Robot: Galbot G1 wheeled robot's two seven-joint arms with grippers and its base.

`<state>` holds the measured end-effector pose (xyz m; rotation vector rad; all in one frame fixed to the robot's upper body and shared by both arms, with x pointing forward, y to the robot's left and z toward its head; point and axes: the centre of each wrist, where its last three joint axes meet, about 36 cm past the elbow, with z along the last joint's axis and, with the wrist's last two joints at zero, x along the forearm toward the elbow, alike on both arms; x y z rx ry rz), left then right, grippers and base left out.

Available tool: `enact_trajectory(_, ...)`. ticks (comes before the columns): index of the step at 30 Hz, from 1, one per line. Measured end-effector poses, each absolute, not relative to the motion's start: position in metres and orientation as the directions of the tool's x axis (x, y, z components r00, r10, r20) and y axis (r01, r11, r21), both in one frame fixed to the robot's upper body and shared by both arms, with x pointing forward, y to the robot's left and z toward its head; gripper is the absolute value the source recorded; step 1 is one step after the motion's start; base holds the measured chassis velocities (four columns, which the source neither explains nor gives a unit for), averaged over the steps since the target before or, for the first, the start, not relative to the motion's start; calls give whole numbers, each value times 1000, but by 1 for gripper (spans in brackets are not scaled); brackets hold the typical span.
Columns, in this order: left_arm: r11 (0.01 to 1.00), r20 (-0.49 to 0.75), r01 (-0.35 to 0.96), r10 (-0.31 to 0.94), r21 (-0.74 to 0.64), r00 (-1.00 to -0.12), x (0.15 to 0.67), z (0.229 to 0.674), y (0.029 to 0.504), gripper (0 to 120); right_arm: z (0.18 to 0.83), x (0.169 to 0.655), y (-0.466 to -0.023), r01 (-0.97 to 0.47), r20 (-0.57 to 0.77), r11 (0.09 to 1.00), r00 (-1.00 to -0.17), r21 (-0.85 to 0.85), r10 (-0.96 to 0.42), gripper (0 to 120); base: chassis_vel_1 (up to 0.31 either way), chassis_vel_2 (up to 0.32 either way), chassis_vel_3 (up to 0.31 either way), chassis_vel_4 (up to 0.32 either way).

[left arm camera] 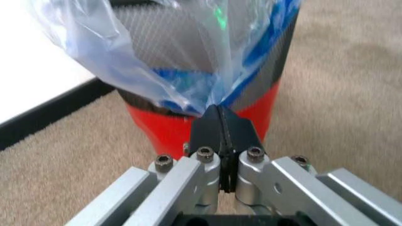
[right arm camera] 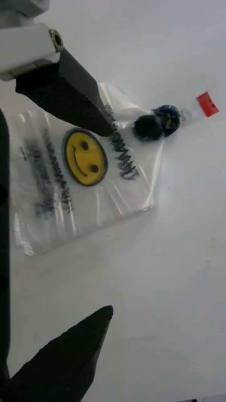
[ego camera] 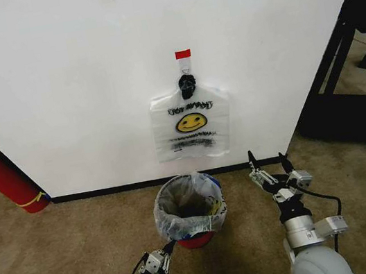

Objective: Pick up the garbage bag from the wall and place it over the trash bin.

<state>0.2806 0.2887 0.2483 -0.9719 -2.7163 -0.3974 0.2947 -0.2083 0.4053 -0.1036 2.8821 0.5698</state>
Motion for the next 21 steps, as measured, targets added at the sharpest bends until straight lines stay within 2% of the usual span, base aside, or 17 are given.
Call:
enact_trajectory(11, 731, 361, 651, 563, 203, -744, 281, 216, 289, 0, 401, 292, -208, -96, -192, 924, -981, 371, -24, 100, 0, 0, 0, 0)
enact_trajectory(21, 731, 375, 637, 535, 244, -757, 284, 212, 295, 0, 399, 290, -209, -93, -185, 926, -982, 365, -26, 100, 0, 0, 0, 0)
